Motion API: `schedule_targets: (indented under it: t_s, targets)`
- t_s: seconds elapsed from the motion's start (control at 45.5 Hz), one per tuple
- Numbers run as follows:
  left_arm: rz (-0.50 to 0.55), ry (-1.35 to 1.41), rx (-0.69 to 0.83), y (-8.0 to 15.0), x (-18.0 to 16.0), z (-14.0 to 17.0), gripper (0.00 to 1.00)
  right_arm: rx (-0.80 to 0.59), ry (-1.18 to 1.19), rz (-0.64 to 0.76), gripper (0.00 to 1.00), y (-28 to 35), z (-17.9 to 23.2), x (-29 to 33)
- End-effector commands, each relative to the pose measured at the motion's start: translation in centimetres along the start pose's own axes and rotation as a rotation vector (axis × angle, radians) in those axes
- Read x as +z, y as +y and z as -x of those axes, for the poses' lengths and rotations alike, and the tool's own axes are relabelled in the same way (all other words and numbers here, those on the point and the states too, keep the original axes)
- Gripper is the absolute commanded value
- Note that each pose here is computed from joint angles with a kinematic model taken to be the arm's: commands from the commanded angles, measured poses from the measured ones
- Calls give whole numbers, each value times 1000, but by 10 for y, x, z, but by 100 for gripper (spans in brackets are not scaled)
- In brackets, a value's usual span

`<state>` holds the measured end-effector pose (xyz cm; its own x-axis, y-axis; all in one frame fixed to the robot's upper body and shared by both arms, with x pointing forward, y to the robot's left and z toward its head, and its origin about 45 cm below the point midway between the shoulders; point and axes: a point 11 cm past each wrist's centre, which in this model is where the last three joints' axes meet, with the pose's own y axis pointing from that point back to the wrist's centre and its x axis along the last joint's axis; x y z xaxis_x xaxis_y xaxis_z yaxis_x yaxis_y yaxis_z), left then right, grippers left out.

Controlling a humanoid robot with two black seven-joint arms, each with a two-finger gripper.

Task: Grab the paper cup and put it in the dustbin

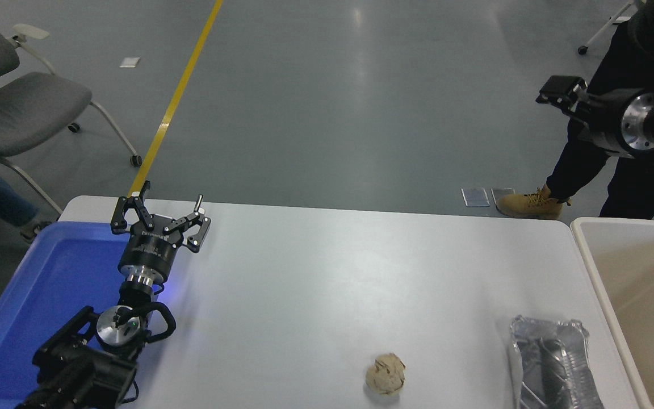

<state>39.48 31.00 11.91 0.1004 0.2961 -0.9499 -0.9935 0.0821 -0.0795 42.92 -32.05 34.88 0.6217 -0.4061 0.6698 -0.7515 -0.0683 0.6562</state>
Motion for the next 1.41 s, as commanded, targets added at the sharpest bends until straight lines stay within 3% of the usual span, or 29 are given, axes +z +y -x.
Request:
schedule_targets:
  t_s: [0.0, 0.352, 0.659, 1.077, 1.385]
  targets:
    - [0, 0, 0, 0, 0, 0, 99, -136, 266, 6, 100, 18, 27, -47]
    - [0, 0, 0, 0, 0, 0, 99, -446, 580, 51, 100, 43, 75, -107]
    - [0, 0, 0, 0, 0, 0, 99, -707, 569, 69, 100, 54, 129, -136]
    - [2, 1, 0, 0, 0, 0, 99, -734, 472, 199, 100, 60, 105, -101]
    - [2, 0, 2, 0, 0, 0, 99, -743, 453, 219, 100, 72, 93, -95]
